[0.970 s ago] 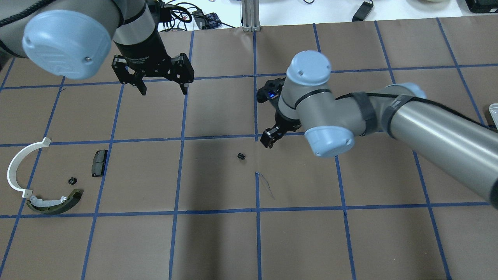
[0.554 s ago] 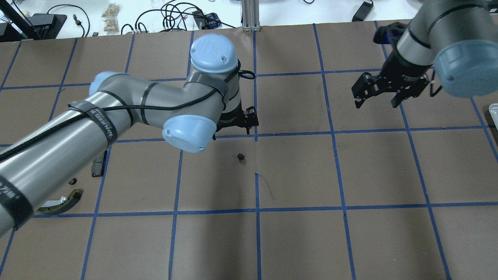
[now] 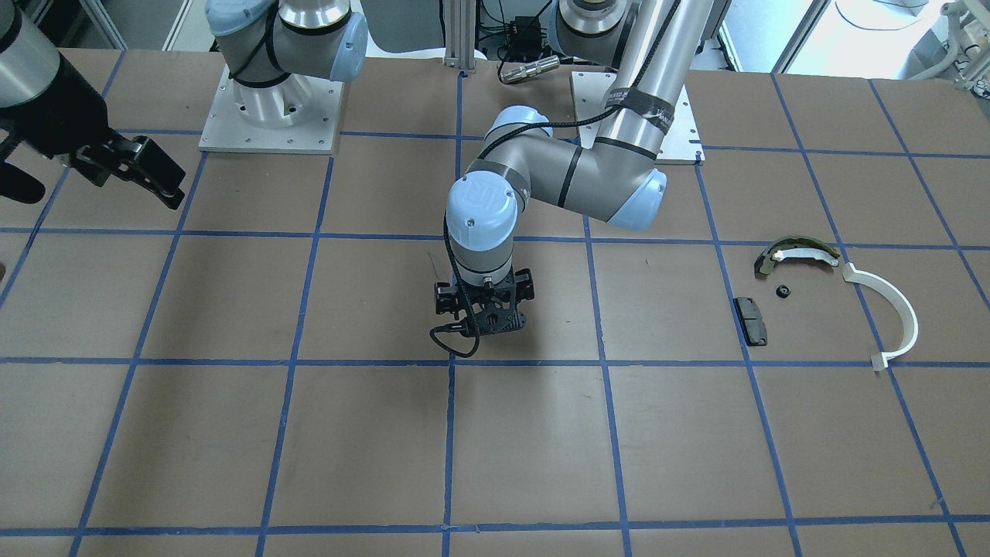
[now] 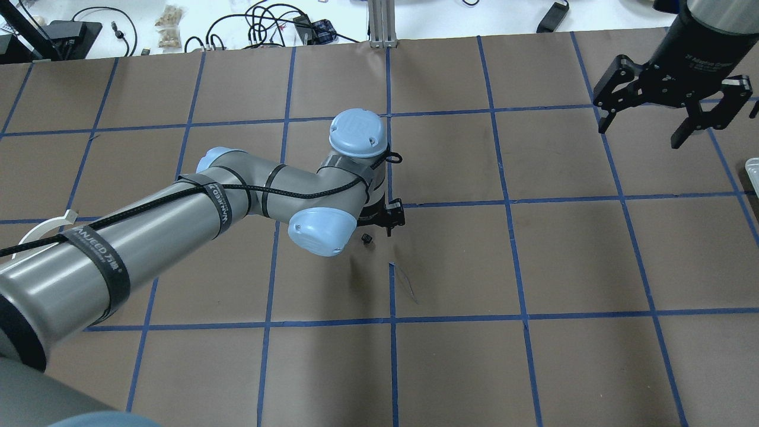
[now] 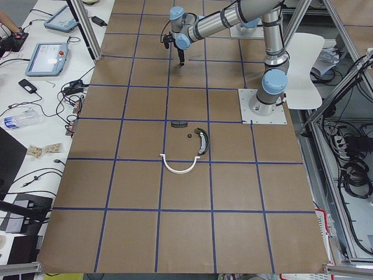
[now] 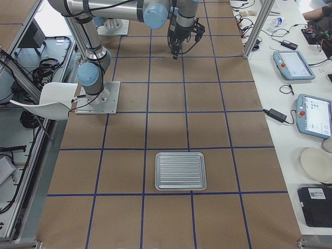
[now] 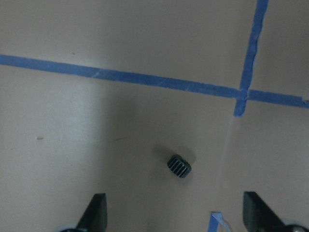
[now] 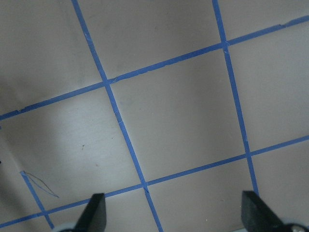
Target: Place bearing gear from tray to pile
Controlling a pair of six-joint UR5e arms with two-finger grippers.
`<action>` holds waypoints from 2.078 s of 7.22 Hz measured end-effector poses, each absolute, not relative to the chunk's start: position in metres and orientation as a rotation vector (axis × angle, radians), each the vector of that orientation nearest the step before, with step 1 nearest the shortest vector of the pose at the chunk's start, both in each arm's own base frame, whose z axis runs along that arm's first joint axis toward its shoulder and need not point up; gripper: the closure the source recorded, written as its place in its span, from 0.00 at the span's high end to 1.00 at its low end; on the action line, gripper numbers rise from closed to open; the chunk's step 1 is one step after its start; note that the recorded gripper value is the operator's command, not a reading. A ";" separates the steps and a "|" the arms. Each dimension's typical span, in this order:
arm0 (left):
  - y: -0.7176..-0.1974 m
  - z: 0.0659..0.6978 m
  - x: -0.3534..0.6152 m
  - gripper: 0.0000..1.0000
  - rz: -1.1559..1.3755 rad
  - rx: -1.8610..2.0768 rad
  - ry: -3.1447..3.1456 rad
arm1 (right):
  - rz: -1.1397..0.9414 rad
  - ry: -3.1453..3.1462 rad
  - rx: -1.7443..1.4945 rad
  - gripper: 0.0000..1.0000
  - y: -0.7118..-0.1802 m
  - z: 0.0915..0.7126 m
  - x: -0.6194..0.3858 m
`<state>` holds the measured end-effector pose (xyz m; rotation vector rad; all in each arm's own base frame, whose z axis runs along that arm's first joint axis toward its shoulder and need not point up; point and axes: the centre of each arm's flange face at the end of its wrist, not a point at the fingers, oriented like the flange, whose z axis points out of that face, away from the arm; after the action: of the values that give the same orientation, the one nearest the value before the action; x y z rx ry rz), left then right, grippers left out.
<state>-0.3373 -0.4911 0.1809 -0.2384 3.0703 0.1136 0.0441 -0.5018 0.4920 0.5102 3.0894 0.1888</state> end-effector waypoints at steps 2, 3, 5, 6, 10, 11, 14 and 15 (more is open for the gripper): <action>-0.491 0.175 -0.343 0.00 0.092 -0.216 3.079 | 0.179 3.103 0.510 1.00 -0.494 0.497 0.079; -0.489 0.177 -0.345 0.00 0.092 -0.206 3.080 | 0.181 3.106 0.532 1.00 -0.491 0.497 0.093; -0.487 0.179 -0.345 0.00 0.092 -0.197 3.080 | 0.209 3.114 0.527 1.00 -0.484 0.486 0.109; -0.486 0.179 -0.345 0.00 0.094 -0.195 3.078 | 0.225 3.115 0.522 1.00 -0.483 0.480 0.111; -0.503 0.245 -0.324 0.00 0.069 -0.199 3.082 | 0.232 3.116 0.525 1.00 -0.480 0.476 0.112; -0.524 0.270 -0.287 0.00 0.093 -0.228 3.075 | 0.225 3.117 0.525 1.00 -0.477 0.478 0.112; -0.575 0.297 -0.097 0.00 0.180 -0.277 3.051 | 0.228 3.113 0.509 1.00 -0.470 0.478 0.112; -0.578 0.295 -0.033 0.00 0.211 -0.223 3.037 | 0.221 3.117 0.500 1.00 -0.469 0.480 0.111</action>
<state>-0.0327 -0.5784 0.2945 -0.2234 3.0367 0.2110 0.1108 -0.4691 0.4800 0.5002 3.1167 0.2210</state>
